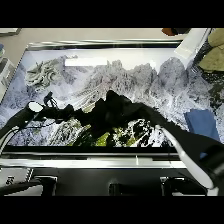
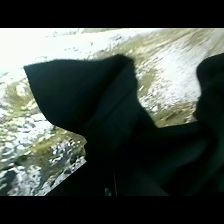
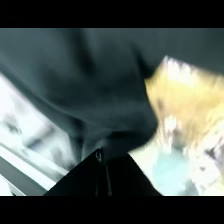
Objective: Fold the clothes and pants, and hang the long-sleeved shirts on hangers.
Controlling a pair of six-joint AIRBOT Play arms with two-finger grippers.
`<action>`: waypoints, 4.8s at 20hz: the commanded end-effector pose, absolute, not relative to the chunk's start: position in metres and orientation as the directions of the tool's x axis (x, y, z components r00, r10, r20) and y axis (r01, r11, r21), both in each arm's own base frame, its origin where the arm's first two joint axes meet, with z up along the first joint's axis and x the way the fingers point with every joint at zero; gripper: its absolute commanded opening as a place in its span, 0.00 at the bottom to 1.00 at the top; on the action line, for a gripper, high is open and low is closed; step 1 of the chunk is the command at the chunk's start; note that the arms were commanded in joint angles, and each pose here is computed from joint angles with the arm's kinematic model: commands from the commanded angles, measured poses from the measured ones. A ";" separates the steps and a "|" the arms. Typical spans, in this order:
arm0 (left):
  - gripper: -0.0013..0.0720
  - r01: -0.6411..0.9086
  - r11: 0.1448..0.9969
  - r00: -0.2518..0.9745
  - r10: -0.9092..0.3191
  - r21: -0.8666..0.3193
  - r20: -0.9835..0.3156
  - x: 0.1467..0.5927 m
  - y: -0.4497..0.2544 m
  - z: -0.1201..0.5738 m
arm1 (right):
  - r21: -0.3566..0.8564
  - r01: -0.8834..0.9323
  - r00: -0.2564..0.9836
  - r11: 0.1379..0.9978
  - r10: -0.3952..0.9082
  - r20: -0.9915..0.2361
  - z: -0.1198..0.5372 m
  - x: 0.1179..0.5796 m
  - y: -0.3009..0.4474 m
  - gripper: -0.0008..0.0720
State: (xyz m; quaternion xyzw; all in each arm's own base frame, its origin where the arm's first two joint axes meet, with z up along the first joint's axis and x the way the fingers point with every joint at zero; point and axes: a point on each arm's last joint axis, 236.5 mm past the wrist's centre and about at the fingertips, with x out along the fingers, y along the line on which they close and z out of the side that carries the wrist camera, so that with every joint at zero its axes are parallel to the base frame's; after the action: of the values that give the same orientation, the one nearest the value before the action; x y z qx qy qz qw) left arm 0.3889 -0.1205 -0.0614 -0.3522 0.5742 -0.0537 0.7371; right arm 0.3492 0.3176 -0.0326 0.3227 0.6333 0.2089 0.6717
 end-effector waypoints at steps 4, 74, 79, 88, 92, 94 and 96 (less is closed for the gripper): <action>0.04 -0.222 0.810 0.550 -0.356 -0.543 -0.755 0.392 -0.037 0.062 | 0.720 -0.153 0.709 0.677 0.583 -0.397 0.233 0.438 0.159 0.05; 0.67 -0.614 0.597 0.364 -0.366 -0.516 -0.856 0.244 0.030 -0.004 | 0.624 0.215 0.046 0.751 0.630 -0.775 -0.109 0.354 0.219 0.09; 0.67 -0.649 0.597 0.316 -0.353 -0.472 -0.881 0.229 0.030 -0.027 | 0.550 0.152 0.085 0.821 0.544 -0.835 -0.086 0.361 0.198 0.05; 0.67 -0.713 0.544 0.224 -0.421 -0.442 -0.879 0.192 0.002 -0.081 | 0.300 0.154 0.187 0.941 0.270 -0.944 -0.048 0.360 0.129 0.05; 0.67 -0.724 0.572 0.181 -0.380 -0.384 -0.907 0.182 0.012 -0.086 | 0.294 0.156 0.158 0.943 0.270 -0.950 -0.042 0.350 0.128 0.05; 0.67 -0.761 0.568 0.136 -0.330 -0.312 -0.934 0.171 0.024 -0.091 | 0.291 0.159 0.176 0.943 0.263 -0.949 -0.036 0.351 0.125 0.05; 0.67 -0.762 0.576 0.125 -0.317 -0.296 -0.940 0.169 0.028 -0.093 | 0.293 0.163 0.180 0.942 0.263 -0.948 -0.033 0.350 0.125 0.05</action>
State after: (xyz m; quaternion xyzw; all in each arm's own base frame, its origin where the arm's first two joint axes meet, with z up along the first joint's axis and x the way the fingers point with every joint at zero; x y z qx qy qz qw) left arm 0.1783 0.0184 -0.0875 -0.4374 0.6276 0.1547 0.6252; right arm 0.3525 0.1281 -0.0383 0.1677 0.6404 0.0397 0.7485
